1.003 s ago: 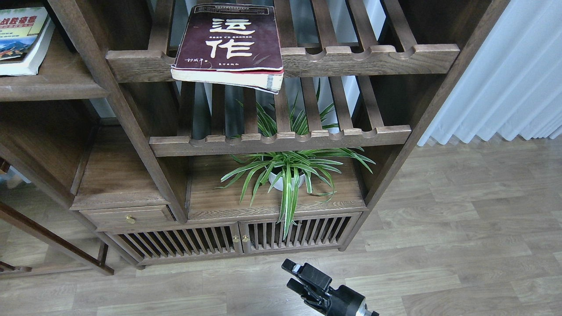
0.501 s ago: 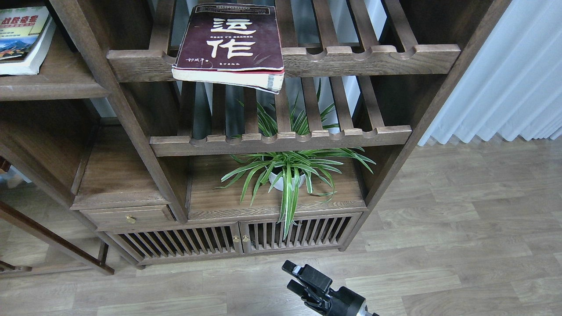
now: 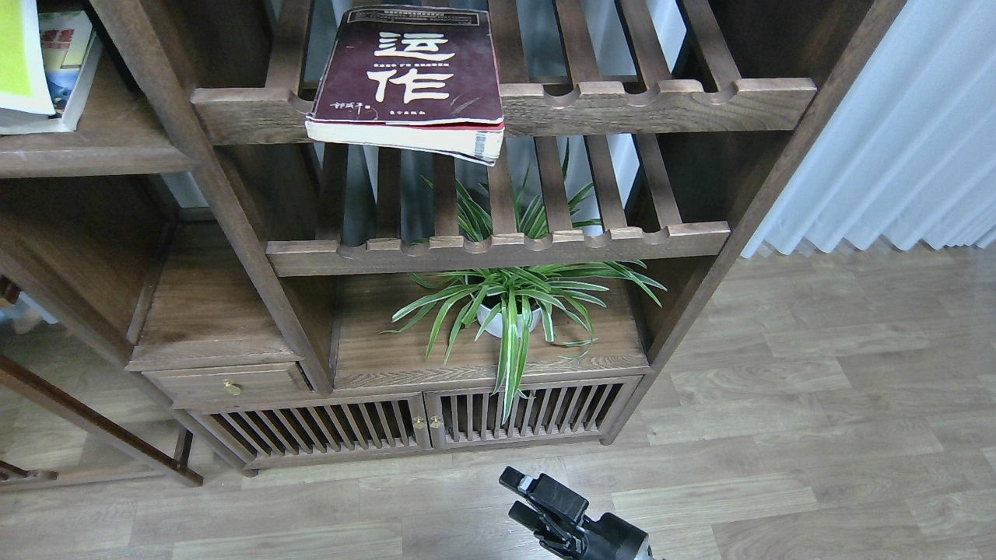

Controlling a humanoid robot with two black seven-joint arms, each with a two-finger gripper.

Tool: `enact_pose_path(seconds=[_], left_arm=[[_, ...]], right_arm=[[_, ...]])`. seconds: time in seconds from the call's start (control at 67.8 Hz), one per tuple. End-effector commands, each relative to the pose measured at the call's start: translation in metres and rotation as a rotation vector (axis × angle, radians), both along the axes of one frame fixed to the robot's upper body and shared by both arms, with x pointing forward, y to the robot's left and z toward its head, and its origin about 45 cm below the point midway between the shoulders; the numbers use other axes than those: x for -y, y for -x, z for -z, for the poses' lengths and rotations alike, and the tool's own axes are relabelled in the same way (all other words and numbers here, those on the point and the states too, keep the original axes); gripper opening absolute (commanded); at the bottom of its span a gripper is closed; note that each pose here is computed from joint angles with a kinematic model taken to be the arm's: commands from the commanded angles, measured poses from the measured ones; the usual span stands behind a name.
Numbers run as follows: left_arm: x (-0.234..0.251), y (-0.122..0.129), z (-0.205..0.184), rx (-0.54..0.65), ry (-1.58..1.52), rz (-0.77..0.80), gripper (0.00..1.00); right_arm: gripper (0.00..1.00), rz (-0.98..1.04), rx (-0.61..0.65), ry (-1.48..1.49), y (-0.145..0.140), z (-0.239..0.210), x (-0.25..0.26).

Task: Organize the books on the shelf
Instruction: 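Place the yellow-green book on the side shelf with the left gripper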

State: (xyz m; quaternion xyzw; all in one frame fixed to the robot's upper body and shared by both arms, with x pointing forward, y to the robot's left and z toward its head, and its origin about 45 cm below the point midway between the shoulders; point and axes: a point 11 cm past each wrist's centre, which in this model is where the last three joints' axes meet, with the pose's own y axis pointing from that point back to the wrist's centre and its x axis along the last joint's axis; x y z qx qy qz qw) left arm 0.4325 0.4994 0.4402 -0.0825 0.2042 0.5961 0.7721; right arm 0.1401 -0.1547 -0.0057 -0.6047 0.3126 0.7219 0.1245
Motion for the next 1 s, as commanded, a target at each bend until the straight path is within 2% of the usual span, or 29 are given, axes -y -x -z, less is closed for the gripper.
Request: enact_pose_path(seconds=[0.0,0.088,0.206,0.354,0.516,0.678,0.988], left_arm=[[0.006,-0.004,0.002,-0.003,0.007,0.012,0.18],[0.008,-0.006,0.001,0.000,0.011,0.016,0.14],[0.016,-0.011,0.005,-0.003,0.019,0.034,0.27],[0.021,-0.013,0.006,-0.005,0.015,0.045,0.59],[0.024,-0.013,0.000,0.004,-0.002,0.052,0.82],[0.030,-0.012,-0.006,0.020,-0.006,0.075,0.98],[0.067,-0.002,-0.025,0.052,-0.054,0.206,1.00]], right_arm=[[1.00,0.000,0.000,0.000,0.000,0.000,0.000],[1.00,0.001,-0.002,0.001,0.000,0.000,0.000],[1.00,0.001,-0.003,0.001,0.001,0.001,0.000],[1.00,0.001,-0.003,0.002,0.001,0.001,0.001],[1.00,0.001,-0.004,0.002,0.001,0.001,0.001],[1.00,0.000,-0.008,0.005,0.002,0.002,0.001],[1.00,0.003,-0.009,0.006,0.001,0.003,0.002]])
